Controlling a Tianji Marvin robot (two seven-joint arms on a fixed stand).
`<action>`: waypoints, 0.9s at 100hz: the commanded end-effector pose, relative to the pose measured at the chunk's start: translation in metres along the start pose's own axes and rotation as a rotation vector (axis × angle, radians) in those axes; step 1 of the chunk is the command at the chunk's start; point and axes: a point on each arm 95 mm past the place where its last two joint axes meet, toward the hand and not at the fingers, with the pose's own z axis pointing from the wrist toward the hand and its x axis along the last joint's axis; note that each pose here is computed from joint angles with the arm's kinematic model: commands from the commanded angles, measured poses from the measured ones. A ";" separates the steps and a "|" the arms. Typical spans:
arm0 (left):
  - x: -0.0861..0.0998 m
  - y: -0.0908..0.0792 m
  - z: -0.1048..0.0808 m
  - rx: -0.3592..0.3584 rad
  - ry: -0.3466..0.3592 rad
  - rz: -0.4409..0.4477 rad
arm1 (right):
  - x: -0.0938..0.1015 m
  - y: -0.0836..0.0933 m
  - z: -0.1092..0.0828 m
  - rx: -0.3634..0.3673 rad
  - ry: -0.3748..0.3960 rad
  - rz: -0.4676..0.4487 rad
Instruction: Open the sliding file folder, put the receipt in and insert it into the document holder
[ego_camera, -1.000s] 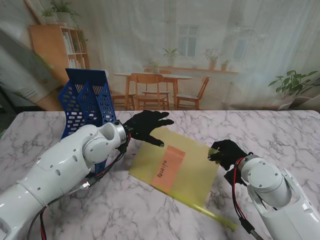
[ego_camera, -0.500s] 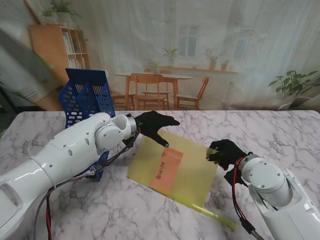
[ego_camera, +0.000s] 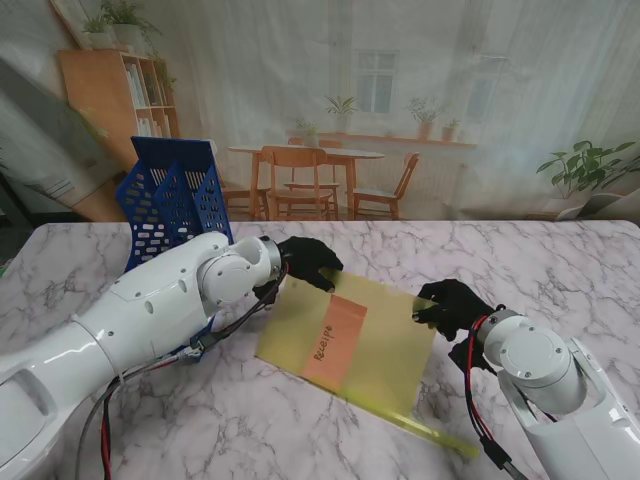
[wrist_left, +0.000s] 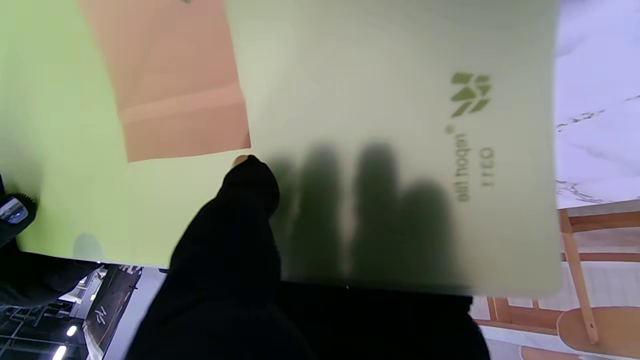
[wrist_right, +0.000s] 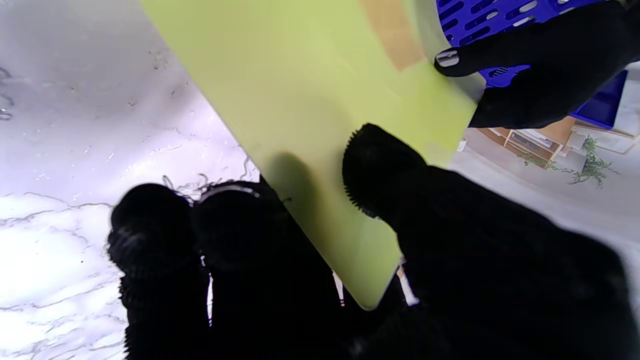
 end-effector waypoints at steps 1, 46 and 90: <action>0.005 0.001 0.000 0.001 0.012 0.005 | -0.003 -0.003 0.001 0.002 -0.018 -0.011; 0.006 -0.007 -0.010 0.032 0.077 0.086 | -0.008 0.005 -0.008 -0.008 -0.002 -0.096; 0.009 -0.010 -0.010 0.049 0.101 0.107 | 0.027 0.034 -0.026 -0.273 0.225 -0.618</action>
